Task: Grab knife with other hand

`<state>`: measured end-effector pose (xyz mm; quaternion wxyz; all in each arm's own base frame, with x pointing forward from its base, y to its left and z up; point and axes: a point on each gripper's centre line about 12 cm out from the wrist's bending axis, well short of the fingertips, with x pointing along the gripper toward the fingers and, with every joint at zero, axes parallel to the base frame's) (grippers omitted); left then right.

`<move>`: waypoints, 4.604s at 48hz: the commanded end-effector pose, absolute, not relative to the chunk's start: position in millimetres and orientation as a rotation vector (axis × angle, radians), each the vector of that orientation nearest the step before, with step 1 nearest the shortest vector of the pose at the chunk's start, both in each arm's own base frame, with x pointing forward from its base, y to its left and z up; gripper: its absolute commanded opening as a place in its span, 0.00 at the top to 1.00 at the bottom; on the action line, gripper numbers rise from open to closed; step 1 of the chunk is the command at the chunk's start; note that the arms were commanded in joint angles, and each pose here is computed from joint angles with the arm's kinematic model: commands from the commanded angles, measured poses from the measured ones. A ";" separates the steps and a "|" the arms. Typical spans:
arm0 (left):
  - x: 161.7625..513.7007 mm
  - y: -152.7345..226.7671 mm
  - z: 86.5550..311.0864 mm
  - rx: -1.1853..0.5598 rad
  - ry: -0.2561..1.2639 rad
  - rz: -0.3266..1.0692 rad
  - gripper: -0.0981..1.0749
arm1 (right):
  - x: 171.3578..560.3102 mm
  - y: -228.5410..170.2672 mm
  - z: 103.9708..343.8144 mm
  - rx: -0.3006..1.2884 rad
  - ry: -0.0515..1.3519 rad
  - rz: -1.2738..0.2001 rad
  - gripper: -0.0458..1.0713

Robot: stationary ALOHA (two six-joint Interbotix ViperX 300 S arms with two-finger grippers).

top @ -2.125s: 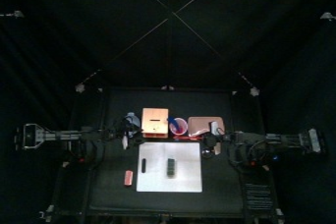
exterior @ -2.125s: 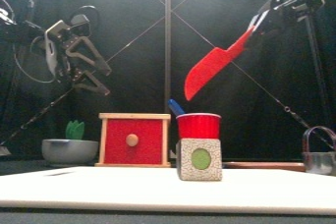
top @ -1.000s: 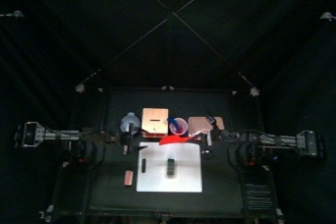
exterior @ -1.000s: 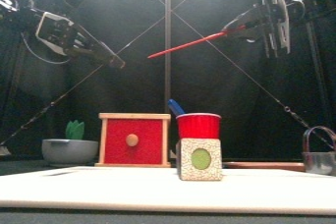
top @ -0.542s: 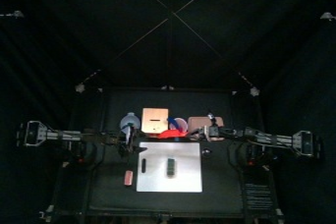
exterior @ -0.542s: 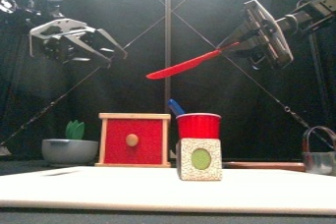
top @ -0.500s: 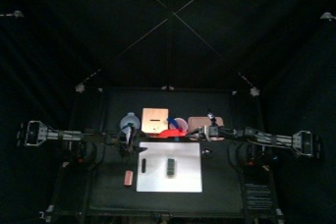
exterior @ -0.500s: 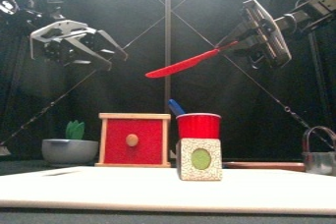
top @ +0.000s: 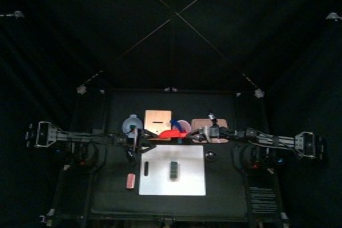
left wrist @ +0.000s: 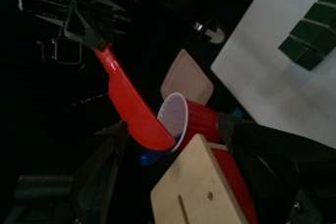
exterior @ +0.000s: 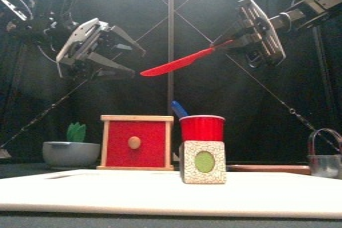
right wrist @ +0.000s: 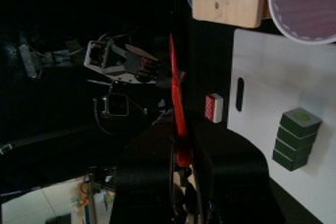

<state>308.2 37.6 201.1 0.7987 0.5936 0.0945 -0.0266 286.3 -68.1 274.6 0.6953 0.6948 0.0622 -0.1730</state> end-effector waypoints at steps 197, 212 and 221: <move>355.5 -41.2 204.8 0.990 0.236 0.393 0.53 | 256.0 -67.9 262.2 0.883 0.272 -0.354 0.03; 348.9 -43.8 212.8 0.637 0.245 0.340 0.53 | 259.4 -53.2 277.7 0.556 0.222 -0.284 0.03; 340.2 -37.3 204.5 0.460 0.274 0.286 0.53 | 262.9 -42.6 278.6 0.467 0.192 -0.250 0.03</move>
